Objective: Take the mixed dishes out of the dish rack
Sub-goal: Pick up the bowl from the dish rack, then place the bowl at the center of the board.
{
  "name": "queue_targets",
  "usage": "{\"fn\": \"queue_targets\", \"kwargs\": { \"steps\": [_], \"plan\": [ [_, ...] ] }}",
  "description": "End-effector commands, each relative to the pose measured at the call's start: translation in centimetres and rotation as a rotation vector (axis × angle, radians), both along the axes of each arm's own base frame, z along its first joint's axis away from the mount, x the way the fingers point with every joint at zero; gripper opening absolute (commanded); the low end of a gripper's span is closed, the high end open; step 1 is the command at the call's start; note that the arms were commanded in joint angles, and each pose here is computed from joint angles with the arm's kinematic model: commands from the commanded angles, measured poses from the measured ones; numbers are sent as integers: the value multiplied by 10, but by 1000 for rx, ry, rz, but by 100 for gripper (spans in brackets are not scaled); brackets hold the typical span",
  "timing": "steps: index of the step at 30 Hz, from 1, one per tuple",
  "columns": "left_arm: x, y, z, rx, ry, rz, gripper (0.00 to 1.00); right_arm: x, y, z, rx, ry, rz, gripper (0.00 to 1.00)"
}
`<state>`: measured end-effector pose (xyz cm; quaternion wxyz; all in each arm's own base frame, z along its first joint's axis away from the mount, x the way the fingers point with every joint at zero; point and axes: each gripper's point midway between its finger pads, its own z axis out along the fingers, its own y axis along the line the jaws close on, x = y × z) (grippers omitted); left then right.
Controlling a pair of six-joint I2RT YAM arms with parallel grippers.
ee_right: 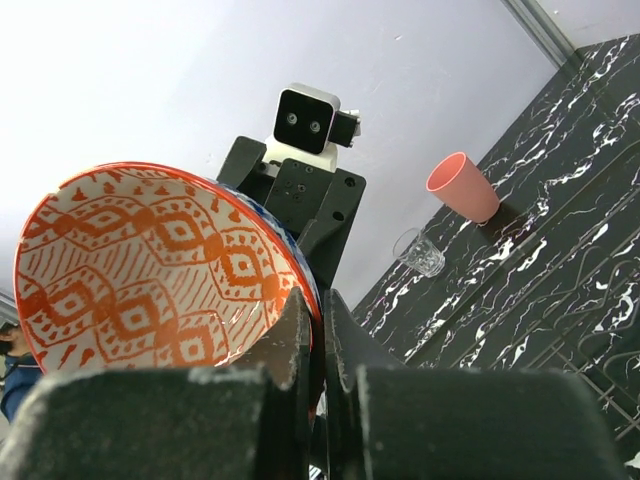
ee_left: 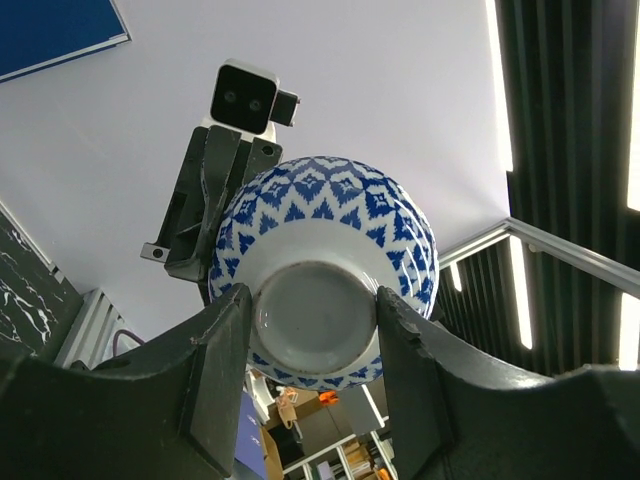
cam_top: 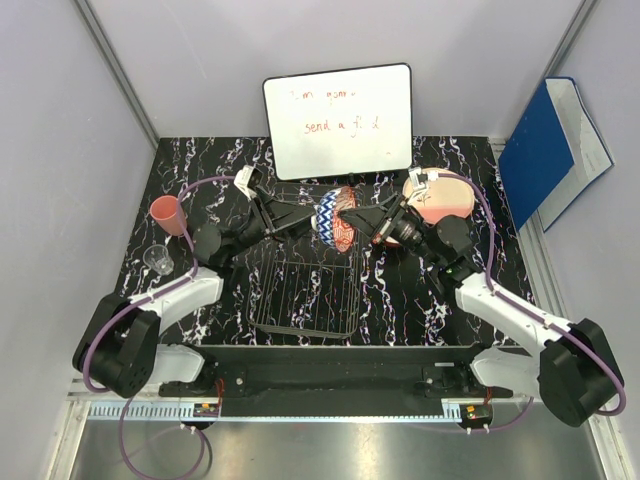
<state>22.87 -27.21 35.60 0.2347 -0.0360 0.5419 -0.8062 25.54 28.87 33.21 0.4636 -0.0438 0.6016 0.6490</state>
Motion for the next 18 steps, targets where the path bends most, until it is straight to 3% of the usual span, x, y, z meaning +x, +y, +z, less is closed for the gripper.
{"fn": "queue_targets", "kwargs": {
  "steps": [1,3,4,7,12,13,15,17,18],
  "plan": [
    [-38,14,45,-141,-328,-7,0,-11,-2,32,33,-75,21,0],
    [-36,13,45,-137,-328,-9,7,-13,-6,33,15,-77,0,0],
    [-33,13,46,-136,-328,-2,43,-12,-9,33,12,-72,-20,0],
    [-23,15,44,-104,-320,3,99,-12,-22,37,-30,-66,-93,0],
    [1,30,33,-36,-292,107,99,-13,-55,54,-134,-52,-267,0],
    [11,37,30,-19,-270,146,99,-5,-70,74,-128,-56,-368,0],
    [16,45,27,14,-276,210,99,11,-94,45,-279,76,-517,0],
    [37,52,8,97,-176,288,99,26,-135,34,-416,184,-742,0],
    [35,56,14,150,-237,352,99,39,-142,17,-505,235,-802,0]
  ]
}}
